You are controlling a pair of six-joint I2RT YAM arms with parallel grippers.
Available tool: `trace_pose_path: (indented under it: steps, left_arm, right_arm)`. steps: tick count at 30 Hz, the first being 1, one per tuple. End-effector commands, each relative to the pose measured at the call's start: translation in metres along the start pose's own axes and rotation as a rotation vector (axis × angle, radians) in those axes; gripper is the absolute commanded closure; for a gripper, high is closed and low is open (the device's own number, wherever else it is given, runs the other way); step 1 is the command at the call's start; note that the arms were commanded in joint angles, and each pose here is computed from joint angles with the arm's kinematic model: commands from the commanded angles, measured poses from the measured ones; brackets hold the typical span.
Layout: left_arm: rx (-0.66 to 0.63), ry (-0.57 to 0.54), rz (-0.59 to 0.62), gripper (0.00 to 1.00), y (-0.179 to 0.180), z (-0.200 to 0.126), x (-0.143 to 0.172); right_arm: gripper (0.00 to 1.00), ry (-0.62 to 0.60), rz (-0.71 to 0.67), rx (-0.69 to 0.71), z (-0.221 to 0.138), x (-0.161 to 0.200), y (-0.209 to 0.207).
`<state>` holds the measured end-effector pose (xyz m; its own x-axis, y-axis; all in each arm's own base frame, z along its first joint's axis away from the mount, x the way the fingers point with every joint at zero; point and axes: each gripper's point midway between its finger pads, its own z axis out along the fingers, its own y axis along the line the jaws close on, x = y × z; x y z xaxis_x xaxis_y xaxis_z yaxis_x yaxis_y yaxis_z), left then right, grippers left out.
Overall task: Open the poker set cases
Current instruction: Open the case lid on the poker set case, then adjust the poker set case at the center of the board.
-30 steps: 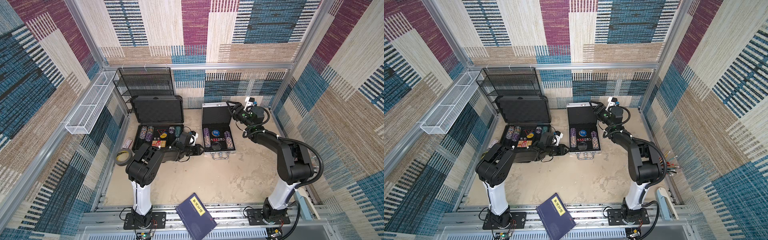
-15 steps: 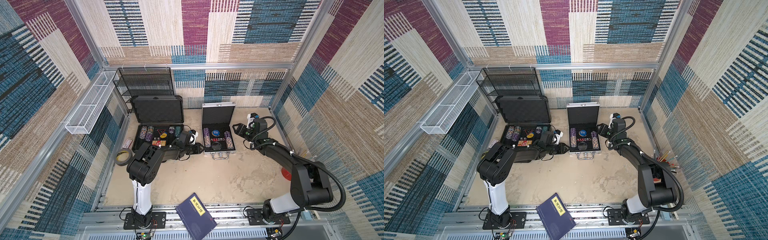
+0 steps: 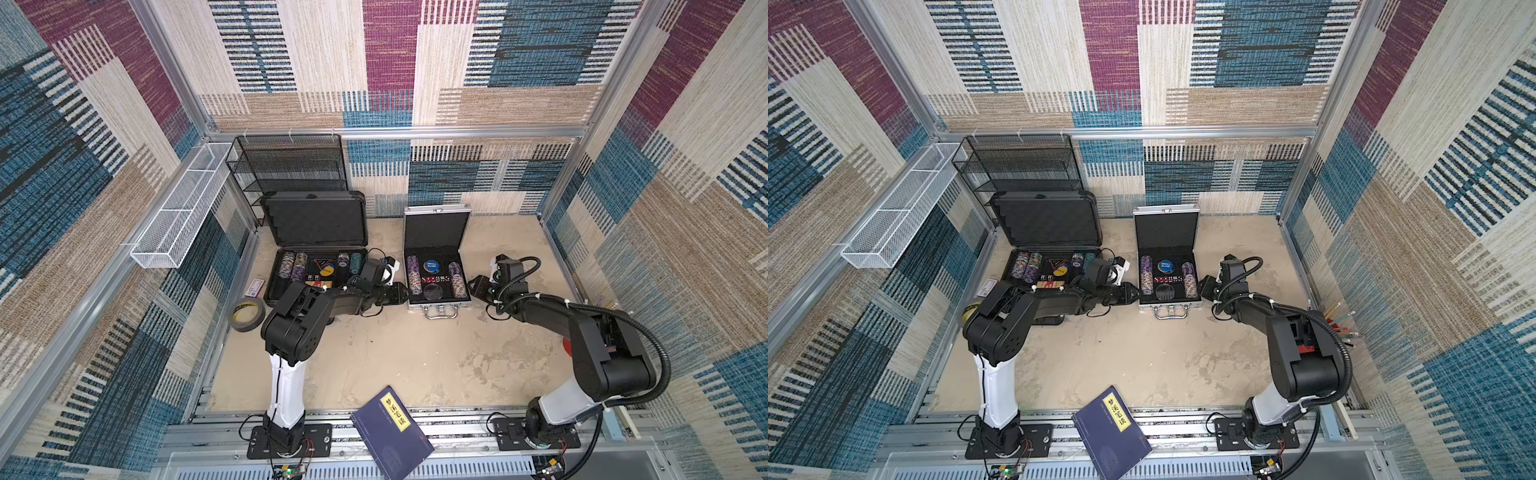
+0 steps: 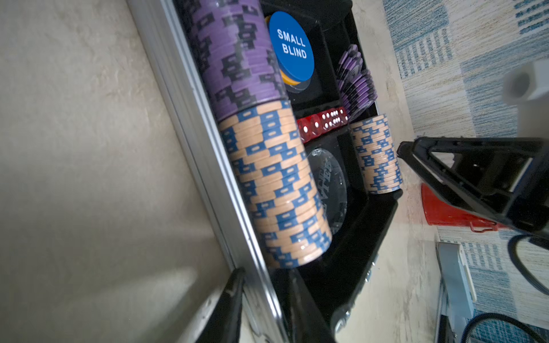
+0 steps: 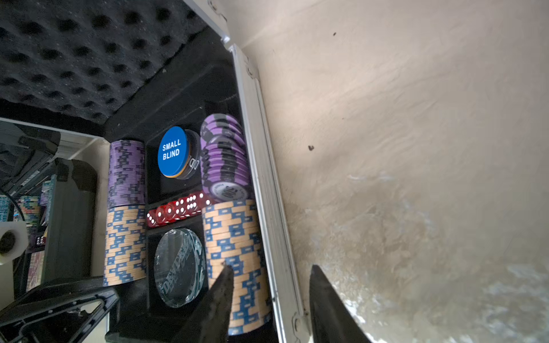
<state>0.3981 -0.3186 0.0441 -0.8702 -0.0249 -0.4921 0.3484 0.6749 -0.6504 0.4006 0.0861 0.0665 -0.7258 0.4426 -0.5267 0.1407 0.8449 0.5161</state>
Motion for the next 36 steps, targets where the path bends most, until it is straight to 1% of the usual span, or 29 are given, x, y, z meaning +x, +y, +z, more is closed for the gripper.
trace_pose_path:
  steps: [1, 3, 9, 12, 20, 23, 29, 32, 36]
  left_arm:
    - [0.009, 0.012, 0.019, 0.73, -0.001, 0.003, 0.001]
    - [0.012, 0.014, 0.021, 0.73, -0.001, 0.004, 0.001]
    - [0.026, 0.021, 0.023, 0.74, -0.002, 0.009, 0.000]
    - [0.031, 0.020, 0.022, 0.74, -0.003, 0.010, -0.002]
    - [0.029, 0.023, 0.004, 0.75, -0.002, 0.005, 0.006]
    - [0.035, 0.030, -0.011, 0.75, -0.001, 0.004, 0.011]
    - [0.040, 0.019, -0.016, 0.76, -0.003, 0.001, 0.011]
    - [0.032, 0.011, -0.007, 0.74, -0.002, 0.000, 0.008]
    - [0.017, -0.002, 0.007, 0.68, 0.002, -0.001, -0.001]
  right_arm:
    - [0.59, -0.021, 0.018, -0.040, 0.004, -0.005, 0.006]
    - [0.63, -0.014, 0.024, -0.042, 0.006, -0.002, 0.005]
    - [0.68, 0.002, 0.044, -0.040, 0.012, 0.007, -0.001]
    - [0.69, 0.005, 0.050, -0.031, 0.013, 0.009, -0.004]
    - [0.70, -0.006, 0.045, -0.024, 0.013, 0.005, -0.006]
    - [0.73, -0.003, 0.037, -0.025, 0.017, 0.004, -0.006]
    - [0.74, -0.013, 0.022, -0.020, 0.017, -0.002, -0.006]
    - [0.73, -0.022, 0.018, -0.018, 0.015, -0.007, -0.005]
    - [0.73, -0.034, 0.018, -0.017, 0.011, -0.011, -0.004]
